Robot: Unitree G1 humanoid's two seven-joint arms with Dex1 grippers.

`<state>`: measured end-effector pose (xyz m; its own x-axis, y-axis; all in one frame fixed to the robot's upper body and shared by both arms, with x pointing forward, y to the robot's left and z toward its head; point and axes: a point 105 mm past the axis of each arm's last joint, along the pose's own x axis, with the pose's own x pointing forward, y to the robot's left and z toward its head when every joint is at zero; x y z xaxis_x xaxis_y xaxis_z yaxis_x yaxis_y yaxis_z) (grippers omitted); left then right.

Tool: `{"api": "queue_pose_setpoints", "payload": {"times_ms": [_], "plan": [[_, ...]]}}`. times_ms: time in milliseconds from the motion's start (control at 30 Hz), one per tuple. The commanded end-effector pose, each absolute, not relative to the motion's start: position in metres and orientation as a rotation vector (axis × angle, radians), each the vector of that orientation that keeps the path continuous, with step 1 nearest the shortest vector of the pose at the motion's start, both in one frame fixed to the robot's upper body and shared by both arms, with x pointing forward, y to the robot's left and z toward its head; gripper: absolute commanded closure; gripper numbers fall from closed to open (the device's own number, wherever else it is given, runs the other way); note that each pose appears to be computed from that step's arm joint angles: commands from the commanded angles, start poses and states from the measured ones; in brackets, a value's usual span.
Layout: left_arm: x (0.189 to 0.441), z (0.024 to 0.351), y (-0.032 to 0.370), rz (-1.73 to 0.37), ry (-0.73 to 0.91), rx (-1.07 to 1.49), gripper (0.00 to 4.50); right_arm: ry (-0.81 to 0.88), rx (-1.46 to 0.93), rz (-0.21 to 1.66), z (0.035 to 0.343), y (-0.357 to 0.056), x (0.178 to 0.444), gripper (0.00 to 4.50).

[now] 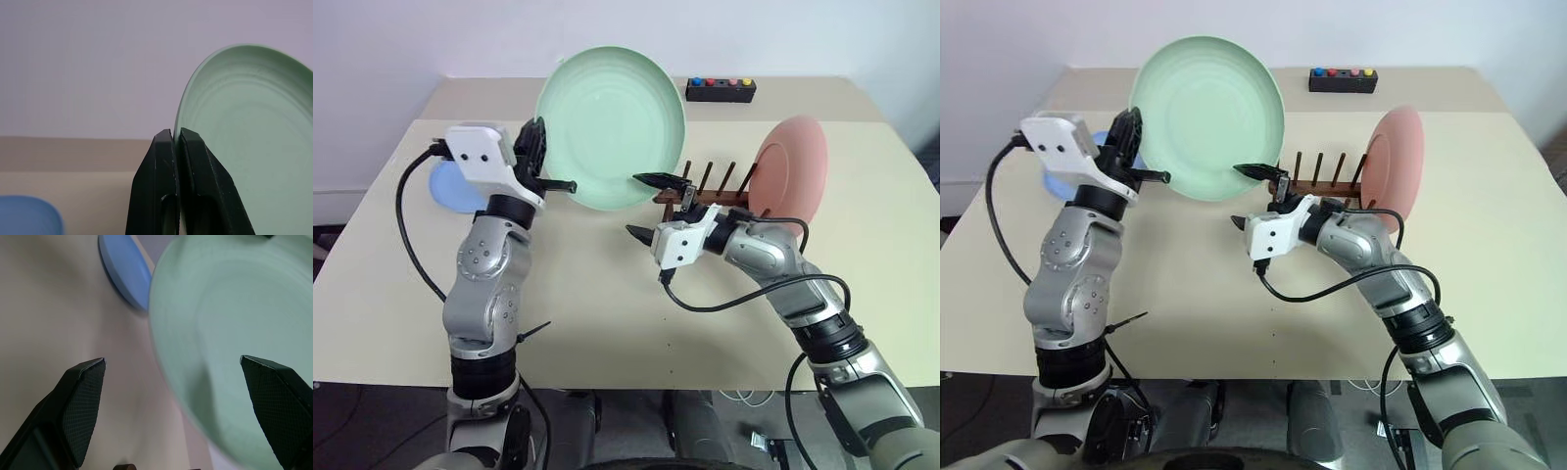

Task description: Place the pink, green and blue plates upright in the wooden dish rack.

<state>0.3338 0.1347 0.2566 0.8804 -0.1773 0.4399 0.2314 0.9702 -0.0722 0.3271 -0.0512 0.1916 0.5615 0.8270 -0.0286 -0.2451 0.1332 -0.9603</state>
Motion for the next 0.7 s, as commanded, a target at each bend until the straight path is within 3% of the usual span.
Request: {"api": "queue_pose_setpoints", "payload": {"times_ms": [33,100,300,500,600,700], "plan": [[0.322,0.271,0.126,-0.257,-0.503,-0.118,4.5,-0.669,-1.201,0.835,0.203,-0.044,0.324,0.54],[0.321,0.27,0.124,-0.267,-0.5,-0.118,4.5,-0.664,-1.205,0.836,0.202,-0.044,0.325,1.28],[0.321,0.269,0.118,-0.304,-0.493,-0.138,4.5,-0.643,-1.251,0.826,0.197,-0.047,0.329,4.41],[0.321,0.268,0.116,-0.319,-0.487,-0.155,4.5,-0.661,-1.276,0.808,0.199,-0.047,0.329,4.47],[0.321,0.269,0.119,-0.315,-0.493,-0.191,3.48,-0.675,-1.291,0.795,0.2,-0.047,0.329,4.5],[0.318,0.279,0.127,-0.297,-0.54,-0.257,2.07,-0.684,-1.298,0.787,0.201,-0.047,0.33,4.5]]}}
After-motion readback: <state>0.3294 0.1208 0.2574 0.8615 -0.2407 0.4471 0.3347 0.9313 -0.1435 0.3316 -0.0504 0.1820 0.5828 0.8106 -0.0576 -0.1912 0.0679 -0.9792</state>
